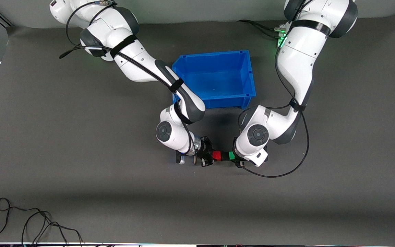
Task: Attach green and red cubes to black cube
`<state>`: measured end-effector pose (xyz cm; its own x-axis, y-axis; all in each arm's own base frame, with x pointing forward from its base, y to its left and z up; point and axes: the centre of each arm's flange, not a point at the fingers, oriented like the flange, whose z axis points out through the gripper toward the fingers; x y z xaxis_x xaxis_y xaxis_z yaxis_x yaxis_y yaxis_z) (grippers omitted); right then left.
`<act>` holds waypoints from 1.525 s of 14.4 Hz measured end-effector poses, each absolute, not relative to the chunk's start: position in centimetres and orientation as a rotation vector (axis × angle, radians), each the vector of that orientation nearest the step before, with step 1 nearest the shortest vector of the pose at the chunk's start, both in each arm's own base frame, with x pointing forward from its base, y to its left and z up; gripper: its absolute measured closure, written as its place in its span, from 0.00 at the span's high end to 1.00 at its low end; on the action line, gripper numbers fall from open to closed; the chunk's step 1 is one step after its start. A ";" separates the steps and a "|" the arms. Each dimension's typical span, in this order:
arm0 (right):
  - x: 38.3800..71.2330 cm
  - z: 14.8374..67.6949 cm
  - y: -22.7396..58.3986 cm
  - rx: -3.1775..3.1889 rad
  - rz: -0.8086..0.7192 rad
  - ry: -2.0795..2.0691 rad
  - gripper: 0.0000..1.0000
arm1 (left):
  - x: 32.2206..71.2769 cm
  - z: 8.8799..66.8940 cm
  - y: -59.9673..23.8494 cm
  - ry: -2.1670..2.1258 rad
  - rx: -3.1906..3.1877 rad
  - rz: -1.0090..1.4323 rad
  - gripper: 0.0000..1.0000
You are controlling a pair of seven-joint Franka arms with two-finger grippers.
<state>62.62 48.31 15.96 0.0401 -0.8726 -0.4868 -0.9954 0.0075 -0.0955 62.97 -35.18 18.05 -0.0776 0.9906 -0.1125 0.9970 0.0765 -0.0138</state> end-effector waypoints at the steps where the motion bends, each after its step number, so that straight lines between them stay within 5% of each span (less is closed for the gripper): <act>1: 62.6 15.9 48.3 -1.915 0.403 1.882 0.40 | 63.0 18.1 -35.2 2.249 2.084 -0.132 0.39; 3: 62.5 15.8 48.4 -1.918 0.405 1.882 0.44 | 62.9 18.1 -35.4 2.245 2.086 -0.131 0.43; 4: 62.4 15.8 48.6 -1.920 0.406 1.881 0.48 | 62.9 18.2 -35.5 2.242 2.086 -0.130 0.54; 8: 62.5 16.5 49.0 -1.909 0.393 1.863 0.83 | 63.1 18.6 -35.7 2.234 2.081 -0.127 0.96; 9: 62.9 17.3 48.9 -1.900 0.384 1.855 0.96 | 63.2 18.6 -35.7 2.235 2.083 -0.127 1.00; 15: 67.9 23.6 42.0 -1.920 0.471 1.906 1.00 | 64.6 21.8 -33.8 2.257 2.229 -0.054 1.00; 22: 71.8 30.9 26.8 -2.167 0.531 1.796 1.00 | 65.9 38.9 -22.3 1.811 2.665 -0.091 1.00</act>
<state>71.79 26.82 30.91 0.1614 -0.8798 -0.4470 -0.9815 -0.1904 0.0204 65.88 -22.34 38.89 0.3682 0.9297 -0.0007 0.9252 -0.3665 -0.0988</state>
